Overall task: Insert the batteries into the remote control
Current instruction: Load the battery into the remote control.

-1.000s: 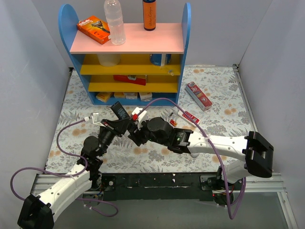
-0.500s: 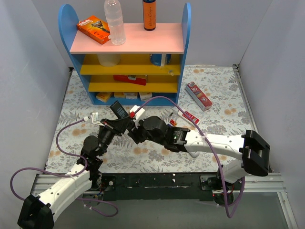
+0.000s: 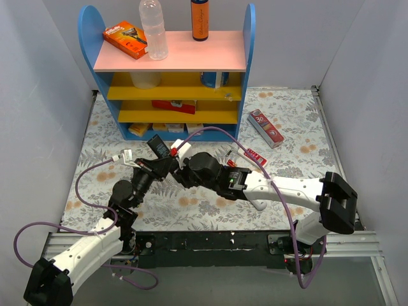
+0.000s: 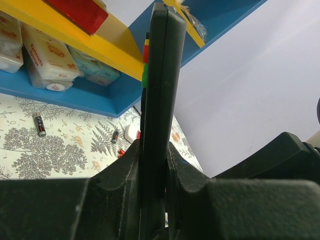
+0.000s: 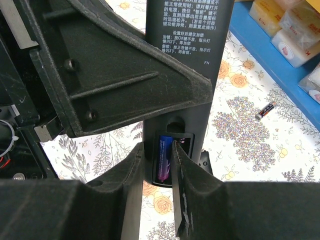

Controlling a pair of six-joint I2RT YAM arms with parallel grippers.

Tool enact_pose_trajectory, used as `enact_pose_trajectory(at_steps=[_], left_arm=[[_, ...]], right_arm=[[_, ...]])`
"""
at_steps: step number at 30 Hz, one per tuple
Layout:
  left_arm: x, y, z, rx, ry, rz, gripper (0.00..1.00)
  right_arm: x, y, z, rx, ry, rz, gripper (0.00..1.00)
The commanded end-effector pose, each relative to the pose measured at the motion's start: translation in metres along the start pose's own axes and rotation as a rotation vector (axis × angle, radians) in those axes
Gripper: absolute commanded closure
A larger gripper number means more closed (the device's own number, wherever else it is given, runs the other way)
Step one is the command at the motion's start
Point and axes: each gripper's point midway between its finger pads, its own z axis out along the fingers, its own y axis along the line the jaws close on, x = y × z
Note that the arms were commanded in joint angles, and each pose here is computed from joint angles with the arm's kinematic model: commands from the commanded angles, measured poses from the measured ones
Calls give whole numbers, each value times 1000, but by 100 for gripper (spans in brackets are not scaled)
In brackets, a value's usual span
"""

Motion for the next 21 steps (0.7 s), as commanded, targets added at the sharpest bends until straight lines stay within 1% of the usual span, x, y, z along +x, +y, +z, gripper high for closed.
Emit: enact_pose_trajectory(at_steps=[1,2,5,6,8,11,13,14,17,18,20,21], left_arm=[[-17,-54,-1,198,-19,-38,100],[-15,-52,-2,193,-17,-38,100],[-14,-43,-3,160,-25,-35,100],[-13,-39,-4,146,-23,-38,100],[-12,-28,-5,102,-38,-41,100],[-10,-10,-7,30,-47,-45,100],[-6,1,-11,-9,-44,-47,100],[-6,4,-11,-23,-50,-49,100],[0,12,-15,-47,-37,-47,100],[2,14,-15,-53,-30,-48,100],[4,16,-17,-53,-23,-54,100],[5,14,-17,-41,-18,-57,100]], right_arm=[[-18,11,6,-46,-42,-3,70],[-18,9,5,-38,-42,-4,68],[-26,2,-1,-1,-60,-5,58],[-29,-1,-5,10,-69,-7,52],[-36,-5,-11,22,-73,-22,45],[-42,-12,-23,42,-77,-28,39],[-40,-23,-32,64,-58,-29,37],[-33,-29,-34,78,-29,-32,37],[-27,-56,-46,142,-11,-24,38],[-12,-72,-47,165,31,-14,38],[2,-89,-50,183,72,13,39],[13,-106,-51,206,99,34,40]])
